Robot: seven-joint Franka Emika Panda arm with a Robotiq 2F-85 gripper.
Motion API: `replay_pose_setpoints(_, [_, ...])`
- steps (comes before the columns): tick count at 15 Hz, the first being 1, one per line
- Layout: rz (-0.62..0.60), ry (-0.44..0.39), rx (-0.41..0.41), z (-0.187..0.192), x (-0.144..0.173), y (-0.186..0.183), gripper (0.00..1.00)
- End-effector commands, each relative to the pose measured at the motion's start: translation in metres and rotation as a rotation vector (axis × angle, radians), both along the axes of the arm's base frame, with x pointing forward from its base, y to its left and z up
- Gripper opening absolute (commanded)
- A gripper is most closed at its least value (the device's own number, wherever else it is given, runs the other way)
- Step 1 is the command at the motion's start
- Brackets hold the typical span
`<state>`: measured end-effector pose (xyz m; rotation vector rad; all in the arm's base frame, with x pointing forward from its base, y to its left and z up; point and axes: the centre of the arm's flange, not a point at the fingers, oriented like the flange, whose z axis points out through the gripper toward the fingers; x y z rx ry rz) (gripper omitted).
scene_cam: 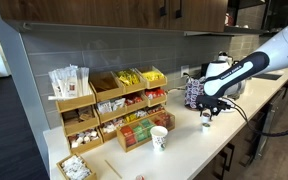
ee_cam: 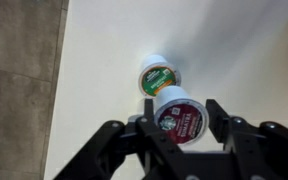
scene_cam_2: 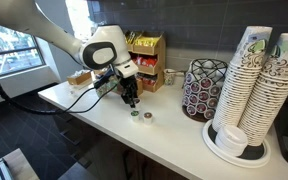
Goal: Stack the three pods on the counter
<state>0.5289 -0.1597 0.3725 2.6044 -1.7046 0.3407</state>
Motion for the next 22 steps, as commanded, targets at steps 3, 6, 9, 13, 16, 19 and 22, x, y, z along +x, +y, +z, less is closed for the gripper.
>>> replay_pose_setpoints(3, [-0.017,0.073,0.026,-0.008,-0.002,-0.012,0.29])
replay_pose_setpoints(6, [-0.015,0.09,0.05,-0.008,-0.003,-0.011,0.29])
replay_pose_setpoints(9, [-0.012,0.097,0.073,-0.007,-0.003,-0.01,0.29])
replay_pose_setpoints(13, [-0.012,0.078,0.093,-0.012,-0.001,-0.007,0.29])
replay_pose_setpoints(16, [-0.016,0.077,0.09,-0.018,0.0,-0.007,0.29])
replay_pose_setpoints(19, [-0.019,0.076,0.098,-0.021,0.001,-0.007,0.29])
replay_pose_setpoints(22, [-0.026,0.071,0.118,-0.022,0.001,-0.007,0.29])
